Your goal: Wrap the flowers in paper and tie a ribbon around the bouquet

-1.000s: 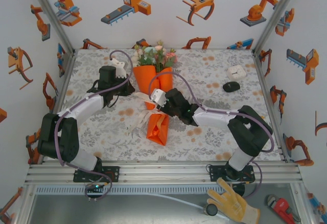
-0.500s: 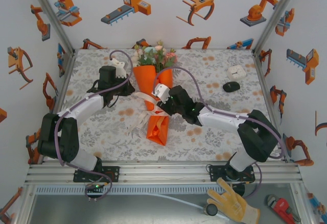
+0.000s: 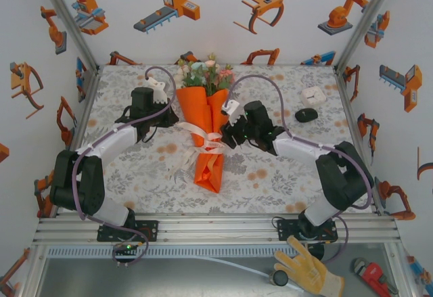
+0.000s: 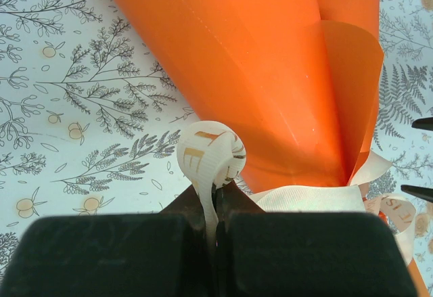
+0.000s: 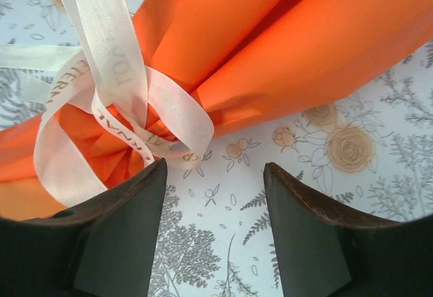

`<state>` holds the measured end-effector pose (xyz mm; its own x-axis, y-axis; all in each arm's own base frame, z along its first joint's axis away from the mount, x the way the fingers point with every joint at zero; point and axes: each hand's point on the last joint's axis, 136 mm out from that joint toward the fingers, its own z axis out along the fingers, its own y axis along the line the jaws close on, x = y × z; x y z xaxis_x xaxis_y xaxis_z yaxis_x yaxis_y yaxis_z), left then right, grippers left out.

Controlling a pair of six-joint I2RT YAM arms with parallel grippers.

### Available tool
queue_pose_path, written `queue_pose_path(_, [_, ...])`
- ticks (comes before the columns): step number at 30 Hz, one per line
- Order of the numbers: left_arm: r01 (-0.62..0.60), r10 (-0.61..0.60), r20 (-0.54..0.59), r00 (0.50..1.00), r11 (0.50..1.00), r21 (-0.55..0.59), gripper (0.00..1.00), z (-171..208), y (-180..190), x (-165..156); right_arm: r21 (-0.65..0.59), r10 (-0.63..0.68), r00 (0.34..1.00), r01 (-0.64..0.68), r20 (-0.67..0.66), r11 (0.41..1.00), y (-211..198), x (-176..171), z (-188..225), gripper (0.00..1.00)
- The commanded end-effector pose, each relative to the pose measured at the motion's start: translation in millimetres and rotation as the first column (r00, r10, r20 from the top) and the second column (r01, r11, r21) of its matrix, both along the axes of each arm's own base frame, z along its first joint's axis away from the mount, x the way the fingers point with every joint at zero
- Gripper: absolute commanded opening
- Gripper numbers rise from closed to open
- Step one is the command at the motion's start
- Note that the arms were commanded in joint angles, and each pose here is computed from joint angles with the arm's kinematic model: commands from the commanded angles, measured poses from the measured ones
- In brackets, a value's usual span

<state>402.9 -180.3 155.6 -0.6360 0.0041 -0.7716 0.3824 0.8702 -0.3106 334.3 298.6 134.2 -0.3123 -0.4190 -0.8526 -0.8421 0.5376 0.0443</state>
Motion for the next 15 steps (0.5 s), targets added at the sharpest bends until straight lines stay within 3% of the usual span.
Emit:
queue_pose_path(1, [0.024,-0.024,0.022,0.999,1.0,-0.012,0.0,11,-6,2,0.09,0.091,0.99,-0.081,-0.106,0.993,9,-16,-2,0.62])
queue_pose_path(4, [0.025,-0.024,0.026,0.999,1.0,-0.015,0.0,13,-7,2,0.094,0.143,0.98,-0.131,-0.141,0.987,14,-17,-8,0.7])
queue_pose_path(12, [0.02,-0.02,0.023,1.0,1.0,-0.006,0.0,11,-5,2,0.007,0.185,0.967,-0.187,-0.178,0.982,18,-7,-25,0.66])
queue_pose_path(15, [0.024,-0.023,0.023,0.999,1.0,-0.011,0.0,12,-6,3,0.007,0.168,0.978,-0.169,-0.123,0.986,19,2,-24,0.62])
